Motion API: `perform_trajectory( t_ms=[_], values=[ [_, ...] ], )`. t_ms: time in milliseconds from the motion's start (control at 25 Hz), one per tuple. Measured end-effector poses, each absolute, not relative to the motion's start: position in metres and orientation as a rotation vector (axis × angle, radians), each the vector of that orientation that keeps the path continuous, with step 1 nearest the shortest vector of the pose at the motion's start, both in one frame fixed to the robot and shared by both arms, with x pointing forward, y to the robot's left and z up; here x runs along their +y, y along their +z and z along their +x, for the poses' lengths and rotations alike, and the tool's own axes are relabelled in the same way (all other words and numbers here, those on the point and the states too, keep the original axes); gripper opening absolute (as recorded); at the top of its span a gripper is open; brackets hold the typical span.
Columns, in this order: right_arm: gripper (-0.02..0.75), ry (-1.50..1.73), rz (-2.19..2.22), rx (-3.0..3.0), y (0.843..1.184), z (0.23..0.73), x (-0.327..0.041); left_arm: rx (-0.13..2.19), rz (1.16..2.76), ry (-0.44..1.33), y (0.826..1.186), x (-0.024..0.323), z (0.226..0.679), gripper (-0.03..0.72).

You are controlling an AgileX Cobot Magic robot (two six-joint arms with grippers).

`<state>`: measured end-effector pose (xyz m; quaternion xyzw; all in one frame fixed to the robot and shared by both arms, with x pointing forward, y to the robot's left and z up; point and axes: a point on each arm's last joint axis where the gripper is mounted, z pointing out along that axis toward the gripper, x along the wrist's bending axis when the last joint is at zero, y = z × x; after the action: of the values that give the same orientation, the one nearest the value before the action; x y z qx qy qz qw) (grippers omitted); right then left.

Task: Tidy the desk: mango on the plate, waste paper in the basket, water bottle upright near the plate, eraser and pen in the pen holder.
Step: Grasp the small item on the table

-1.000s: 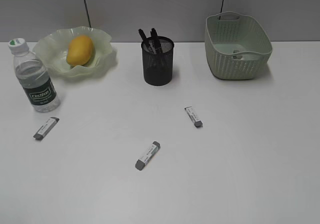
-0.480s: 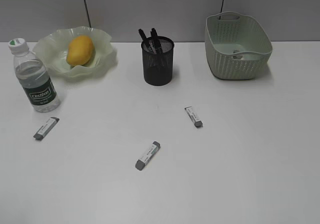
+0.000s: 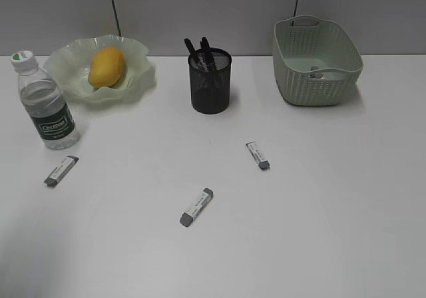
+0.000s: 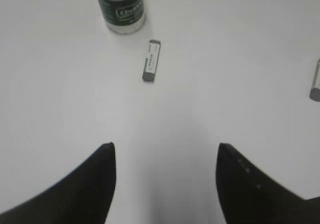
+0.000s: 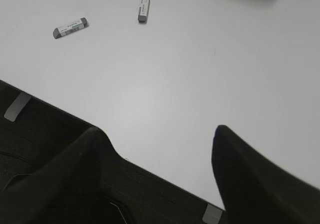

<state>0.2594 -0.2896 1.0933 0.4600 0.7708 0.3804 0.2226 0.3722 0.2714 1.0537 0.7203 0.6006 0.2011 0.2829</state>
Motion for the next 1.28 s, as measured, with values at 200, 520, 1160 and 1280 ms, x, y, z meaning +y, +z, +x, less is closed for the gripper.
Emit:
perform_trajectory(
  t_ms=[200, 520, 1160, 1280],
  values=[
    [0.545, 1.048, 1.271, 2.130, 1.093, 0.259, -0.290, 1.715, 2.044, 0.419, 1.019, 0.263, 0.417, 0.486],
    [0.545, 1.049, 1.271, 2.130, 1.093, 0.259, -0.290, 1.686, 2.180, 0.389, 0.989, 0.253, 0.474, 0.486],
    [0.533, 1.028, 1.265, 2.118, 1.093, 0.260, -0.291, 1.644, 2.446, 0.249, 0.942, 0.235, 0.556, 0.486],
    [0.531, 1.028, 1.265, 2.118, 1.093, 0.260, -0.291, 1.638, 2.483, 0.218, 0.935, 0.233, 0.566, 0.486]
  ],
)
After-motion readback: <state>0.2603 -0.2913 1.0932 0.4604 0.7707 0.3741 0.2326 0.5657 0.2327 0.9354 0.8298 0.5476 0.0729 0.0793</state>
